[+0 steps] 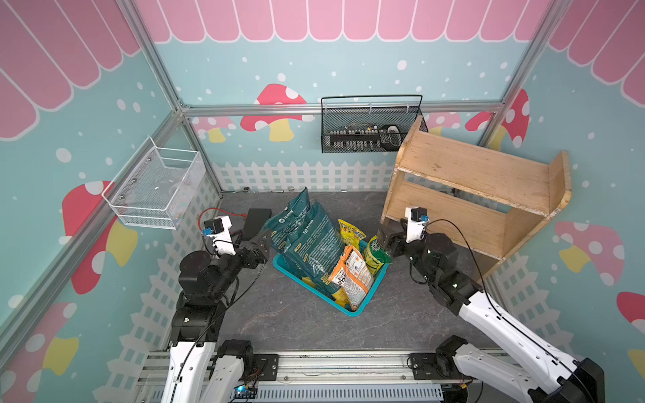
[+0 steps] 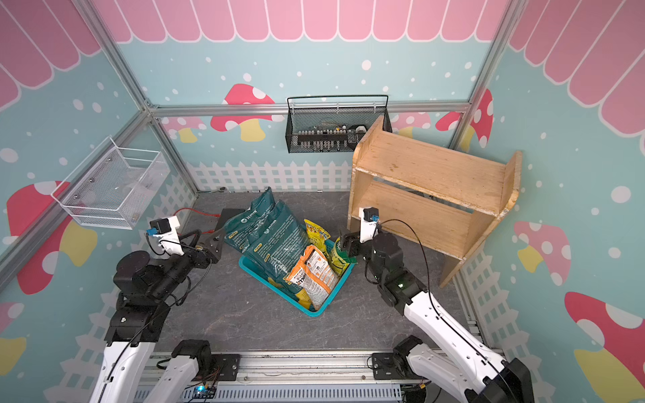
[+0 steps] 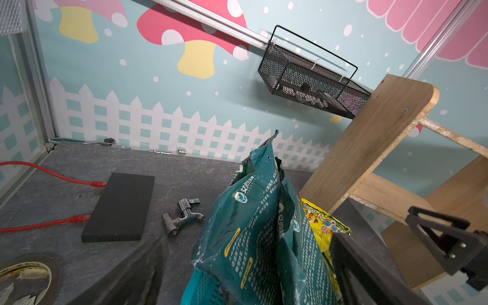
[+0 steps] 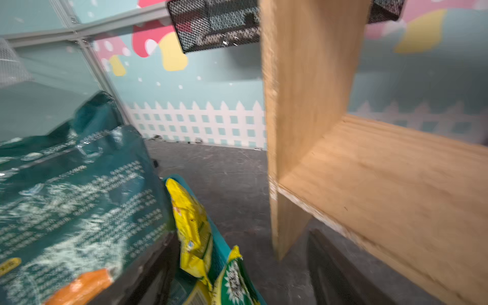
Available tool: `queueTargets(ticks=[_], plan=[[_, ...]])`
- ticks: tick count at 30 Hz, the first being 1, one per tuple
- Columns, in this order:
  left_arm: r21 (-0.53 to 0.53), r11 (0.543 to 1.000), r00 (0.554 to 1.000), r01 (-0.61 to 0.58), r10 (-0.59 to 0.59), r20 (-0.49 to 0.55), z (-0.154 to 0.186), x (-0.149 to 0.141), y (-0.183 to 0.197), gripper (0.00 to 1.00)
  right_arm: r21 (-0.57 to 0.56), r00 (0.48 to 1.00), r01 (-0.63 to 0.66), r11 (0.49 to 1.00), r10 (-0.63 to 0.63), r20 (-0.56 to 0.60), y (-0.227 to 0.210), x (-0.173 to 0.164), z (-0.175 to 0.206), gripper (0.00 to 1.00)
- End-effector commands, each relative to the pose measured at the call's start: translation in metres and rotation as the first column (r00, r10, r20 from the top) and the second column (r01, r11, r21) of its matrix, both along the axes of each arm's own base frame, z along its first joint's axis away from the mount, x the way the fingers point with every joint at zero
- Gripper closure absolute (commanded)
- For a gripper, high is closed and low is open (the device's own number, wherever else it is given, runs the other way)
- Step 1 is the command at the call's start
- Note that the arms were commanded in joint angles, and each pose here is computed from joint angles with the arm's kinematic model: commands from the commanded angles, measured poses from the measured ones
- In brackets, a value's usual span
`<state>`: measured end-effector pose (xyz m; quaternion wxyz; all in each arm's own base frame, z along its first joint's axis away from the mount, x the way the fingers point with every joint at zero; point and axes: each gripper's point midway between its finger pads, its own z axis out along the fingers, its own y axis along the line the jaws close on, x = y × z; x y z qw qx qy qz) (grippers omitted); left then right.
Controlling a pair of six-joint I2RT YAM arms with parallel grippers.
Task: Take down the fertilizer bag from the shelf
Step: Reset both arms
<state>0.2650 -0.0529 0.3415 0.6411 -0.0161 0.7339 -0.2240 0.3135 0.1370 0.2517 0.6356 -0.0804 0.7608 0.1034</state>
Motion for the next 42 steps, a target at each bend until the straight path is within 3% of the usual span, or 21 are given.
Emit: queueTargets(ticks=[1, 3, 5, 8, 13, 19, 22, 25, 28, 29, 31, 33, 35, 37, 38, 40, 42], plan=[[-0.086, 0.996, 0.999, -0.019, 0.023, 0.042, 0.001, 0.004, 0.004, 0.01, -0.139, 0.984, 0.173, 0.975, -0.163, 0.077, -0.035, 0.001, -0.021, 0.01], [-0.174, 0.985, 0.997, -0.016, 0.029, 0.07, -0.006, 0.009, 0.005, 0.01, -0.168, 0.982, 0.183, 0.969, -0.172, 0.079, -0.038, 0.0, -0.03, 0.01], [-0.194, 0.981, 0.994, -0.015, 0.035, 0.103, -0.013, 0.012, 0.008, 0.01, -0.153, 0.964, 0.261, 0.953, -0.247, 0.102, -0.053, -0.003, -0.034, 0.01], [-0.241, 0.947, 0.966, -0.212, 0.24, 0.093, -0.027, 0.016, 0.045, 0.01, -0.151, 0.915, 0.388, 0.909, -0.359, 0.185, -0.084, -0.016, -0.037, 0.01], [-0.333, 0.82, 0.855, -0.466, 0.514, 0.07, -0.074, 0.011, 0.102, 0.01, -0.105, 0.862, 0.481, 0.87, -0.448, 0.235, -0.121, -0.031, -0.052, 0.01], [-0.243, 0.703, 0.741, -0.669, 0.657, -0.141, -0.156, 0.028, 0.138, 0.04, -0.106, 0.864, 0.479, 0.871, -0.447, 0.23, -0.14, -0.032, -0.084, 0.01], [-0.265, 0.7, 0.741, -0.663, 0.664, -0.1, -0.165, 0.026, 0.138, 0.04, -0.103, 0.865, 0.479, 0.872, -0.449, 0.223, -0.148, -0.022, -0.09, 0.01], [-0.232, 0.672, 0.702, -0.703, 0.708, -0.076, -0.176, 0.021, 0.143, 0.03, -0.128, 0.862, 0.477, 0.869, -0.435, 0.26, -0.149, -0.012, -0.084, 0.01], [-0.103, 0.707, 0.704, -0.7, 0.707, 0.065, -0.176, 0.02, 0.128, 0.01, -0.105, 0.845, 0.488, 0.867, -0.438, 0.306, -0.156, -0.005, -0.077, 0.01], [-0.063, 0.685, 0.676, -0.726, 0.727, 0.123, -0.171, 0.02, 0.129, 0.01, -0.127, 0.851, 0.479, 0.868, -0.424, 0.31, -0.155, 0.0, -0.078, 0.01], [-0.006, 0.778, 0.753, -0.628, 0.609, 0.249, -0.154, 0.027, 0.103, 0.01, -0.143, 0.859, 0.47, 0.871, -0.415, 0.299, -0.156, 0.012, -0.086, 0.01], [0.009, 0.802, 0.773, -0.598, 0.573, 0.271, -0.152, 0.038, 0.096, 0.01, -0.184, 0.883, 0.437, 0.88, -0.381, 0.274, -0.152, 0.027, -0.101, 0.01], [0.051, 0.836, 0.803, -0.546, 0.505, 0.315, -0.15, 0.049, 0.084, 0.01, -0.212, 0.931, 0.356, 0.91, -0.326, 0.166, -0.144, 0.052, -0.112, 0.01], [0.145, 0.891, 0.887, -0.431, 0.389, 0.248, -0.165, 0.073, 0.062, 0.01, -0.198, 0.931, 0.348, 0.916, -0.313, 0.187, -0.147, 0.054, -0.111, 0.01], [0.177, 0.895, 0.904, -0.409, 0.37, 0.215, -0.174, 0.083, 0.059, 0.01, -0.197, 0.936, 0.342, 0.919, -0.315, 0.154, -0.147, 0.056, -0.114, 0.01], [0.165, 0.891, 0.885, -0.422, 0.366, 0.289, -0.166, 0.077, 0.059, 0.01, -0.196, 0.928, 0.353, 0.915, -0.317, 0.193, -0.148, 0.053, -0.109, 0.01], [0.13, 0.891, 0.888, -0.435, 0.4, 0.227, -0.173, 0.074, 0.066, 0.01, -0.196, 0.932, 0.352, 0.915, -0.324, 0.164, -0.148, 0.053, -0.113, 0.01]])
